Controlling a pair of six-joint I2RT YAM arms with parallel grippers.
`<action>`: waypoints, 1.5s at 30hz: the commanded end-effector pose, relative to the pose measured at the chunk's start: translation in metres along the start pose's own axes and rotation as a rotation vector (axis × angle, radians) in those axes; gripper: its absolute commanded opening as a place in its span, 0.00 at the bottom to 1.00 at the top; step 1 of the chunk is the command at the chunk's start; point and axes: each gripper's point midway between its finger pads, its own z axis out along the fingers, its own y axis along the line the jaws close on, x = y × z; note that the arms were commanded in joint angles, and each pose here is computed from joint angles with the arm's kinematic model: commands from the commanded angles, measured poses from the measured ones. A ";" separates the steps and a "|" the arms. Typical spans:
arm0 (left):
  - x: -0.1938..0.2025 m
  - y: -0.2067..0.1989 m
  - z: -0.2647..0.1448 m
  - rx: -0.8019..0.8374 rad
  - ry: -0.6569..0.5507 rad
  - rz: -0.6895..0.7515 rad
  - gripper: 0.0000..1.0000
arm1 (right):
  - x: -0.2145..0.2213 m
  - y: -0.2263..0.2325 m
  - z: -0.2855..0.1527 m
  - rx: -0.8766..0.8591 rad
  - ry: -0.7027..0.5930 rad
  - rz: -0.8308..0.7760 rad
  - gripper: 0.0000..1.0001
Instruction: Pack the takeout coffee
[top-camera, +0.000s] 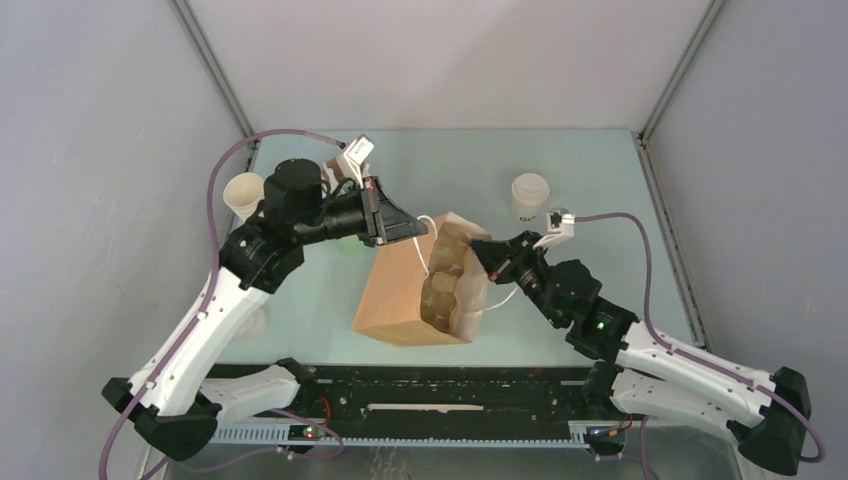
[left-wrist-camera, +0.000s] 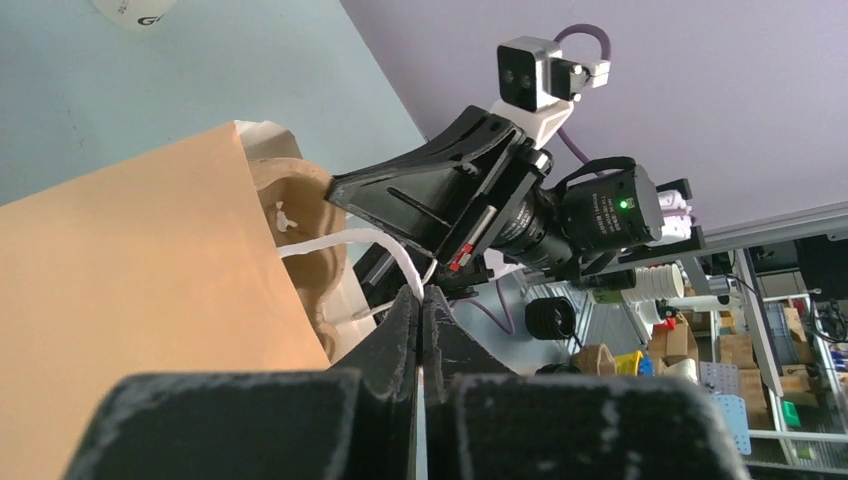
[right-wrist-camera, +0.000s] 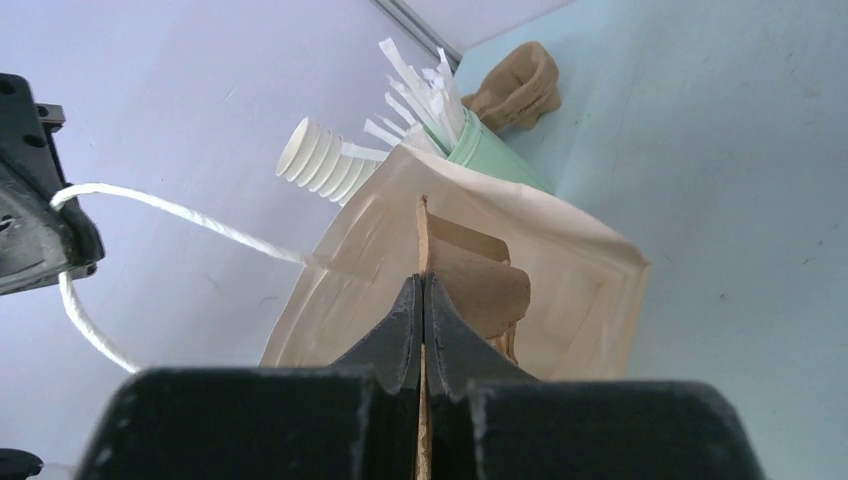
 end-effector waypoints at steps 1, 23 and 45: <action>-0.004 -0.008 -0.003 0.053 -0.013 0.049 0.00 | -0.016 0.008 -0.012 -0.045 -0.012 -0.106 0.00; -0.029 0.001 -0.019 0.276 -0.177 -0.108 0.00 | -0.120 0.100 -0.022 -0.421 -0.150 -0.135 0.00; -0.018 0.049 -0.037 -0.031 -0.193 -0.061 0.23 | -0.087 0.087 0.014 -0.411 0.076 0.063 0.00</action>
